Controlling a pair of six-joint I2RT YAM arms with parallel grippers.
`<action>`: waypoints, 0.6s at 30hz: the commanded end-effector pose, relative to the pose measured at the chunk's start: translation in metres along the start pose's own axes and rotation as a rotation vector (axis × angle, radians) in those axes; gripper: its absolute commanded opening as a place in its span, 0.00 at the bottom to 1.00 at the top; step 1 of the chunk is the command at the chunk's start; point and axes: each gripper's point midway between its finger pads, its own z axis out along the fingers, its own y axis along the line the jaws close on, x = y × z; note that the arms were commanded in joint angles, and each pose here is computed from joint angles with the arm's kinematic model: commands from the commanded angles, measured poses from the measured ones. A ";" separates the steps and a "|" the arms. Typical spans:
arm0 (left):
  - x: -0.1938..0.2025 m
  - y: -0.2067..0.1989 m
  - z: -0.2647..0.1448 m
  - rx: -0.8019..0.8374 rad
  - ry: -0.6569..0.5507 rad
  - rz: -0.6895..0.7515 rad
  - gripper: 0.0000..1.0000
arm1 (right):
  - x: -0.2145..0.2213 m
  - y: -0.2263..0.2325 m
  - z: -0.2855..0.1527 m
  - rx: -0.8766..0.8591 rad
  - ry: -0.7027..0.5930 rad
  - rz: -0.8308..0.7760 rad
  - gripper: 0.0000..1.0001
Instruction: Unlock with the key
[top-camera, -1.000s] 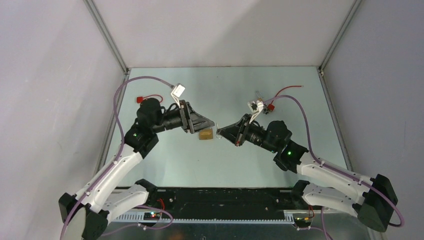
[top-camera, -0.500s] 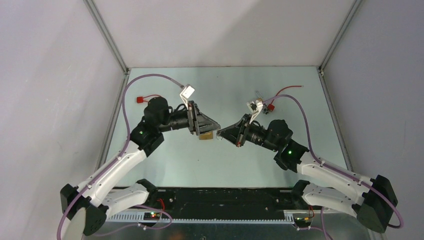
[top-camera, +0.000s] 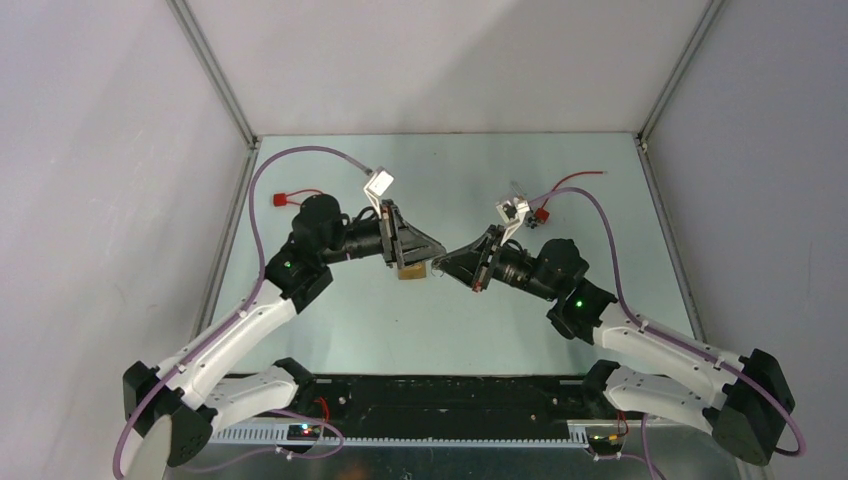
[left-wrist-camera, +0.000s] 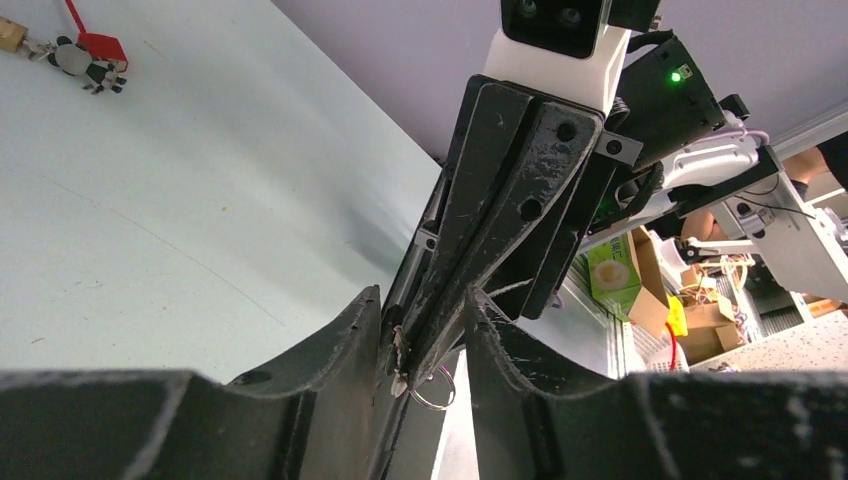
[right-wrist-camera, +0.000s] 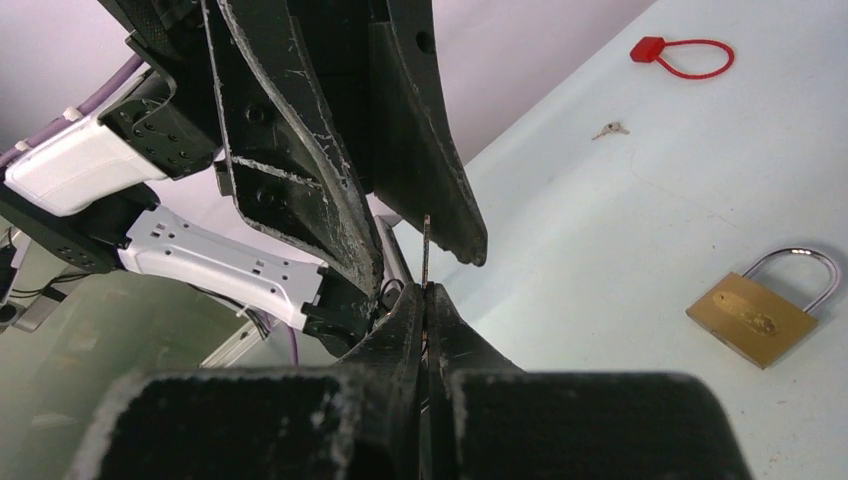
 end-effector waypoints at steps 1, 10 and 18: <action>-0.014 -0.014 0.003 0.042 -0.047 0.039 0.39 | -0.028 0.022 0.006 -0.076 -0.078 -0.022 0.00; -0.016 -0.017 0.002 0.050 -0.078 0.037 0.27 | -0.028 0.024 0.012 -0.090 -0.072 -0.021 0.00; -0.016 -0.014 0.003 0.042 -0.089 0.035 0.05 | -0.032 0.024 0.017 -0.094 -0.072 -0.033 0.00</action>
